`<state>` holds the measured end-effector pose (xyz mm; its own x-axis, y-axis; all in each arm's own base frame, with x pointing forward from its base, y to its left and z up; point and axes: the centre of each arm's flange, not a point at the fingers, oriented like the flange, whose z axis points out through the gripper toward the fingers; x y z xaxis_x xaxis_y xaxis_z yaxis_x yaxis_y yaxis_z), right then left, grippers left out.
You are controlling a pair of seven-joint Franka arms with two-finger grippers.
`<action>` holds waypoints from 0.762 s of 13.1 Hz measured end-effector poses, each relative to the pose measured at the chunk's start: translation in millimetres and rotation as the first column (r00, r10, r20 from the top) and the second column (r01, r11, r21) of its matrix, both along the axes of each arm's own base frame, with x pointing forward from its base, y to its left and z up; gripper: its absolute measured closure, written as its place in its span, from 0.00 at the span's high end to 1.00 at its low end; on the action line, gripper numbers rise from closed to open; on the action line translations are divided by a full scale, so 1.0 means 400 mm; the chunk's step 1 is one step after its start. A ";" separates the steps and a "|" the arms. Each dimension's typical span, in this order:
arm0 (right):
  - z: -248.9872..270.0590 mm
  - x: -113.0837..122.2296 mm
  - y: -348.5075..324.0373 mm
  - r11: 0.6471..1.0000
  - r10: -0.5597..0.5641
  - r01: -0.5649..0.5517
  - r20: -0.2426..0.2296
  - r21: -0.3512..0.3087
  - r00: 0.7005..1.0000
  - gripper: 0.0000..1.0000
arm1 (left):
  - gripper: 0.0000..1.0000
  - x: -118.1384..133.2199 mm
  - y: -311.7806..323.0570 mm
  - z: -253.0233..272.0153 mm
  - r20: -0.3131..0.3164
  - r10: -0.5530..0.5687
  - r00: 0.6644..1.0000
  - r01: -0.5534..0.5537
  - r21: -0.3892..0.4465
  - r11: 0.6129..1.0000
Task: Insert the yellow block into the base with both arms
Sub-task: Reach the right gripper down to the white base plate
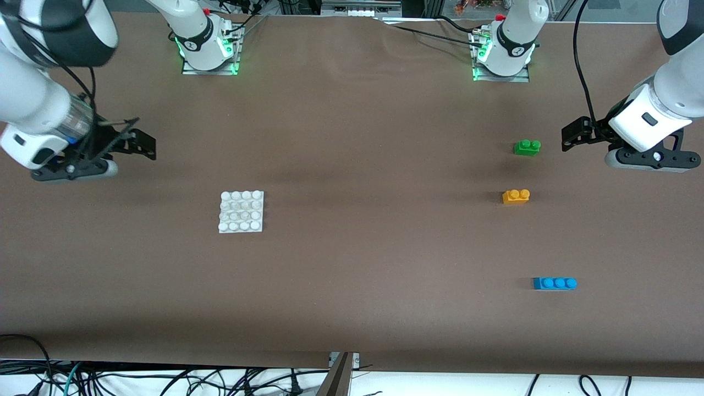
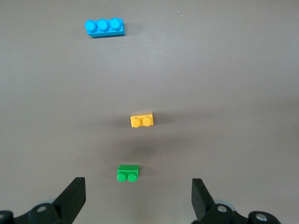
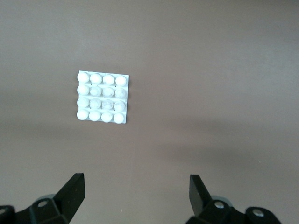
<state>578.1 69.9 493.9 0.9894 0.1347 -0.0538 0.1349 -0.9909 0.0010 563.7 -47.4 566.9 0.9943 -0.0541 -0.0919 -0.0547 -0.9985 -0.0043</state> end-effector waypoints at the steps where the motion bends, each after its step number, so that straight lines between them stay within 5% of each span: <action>1: -0.058 0.000 0.009 1.000 -0.005 0.005 0.012 0.002 1.000 0.99 | 1.00 0.000 0.000 0.000 0.000 0.000 1.000 0.000 0.000 1.000; 10: -0.556 0.038 0.155 0.983 -0.176 0.169 0.100 0.077 0.979 0.99 | 1.00 0.000 0.000 -0.001 -0.001 0.000 1.000 0.000 0.000 1.000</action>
<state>593.3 132.1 271.4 0.9977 -0.0390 0.0560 -0.0355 -0.9975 -0.0614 563.6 -47.5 566.5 0.9942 -0.0541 -0.0930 -0.0547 -0.9985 -0.0043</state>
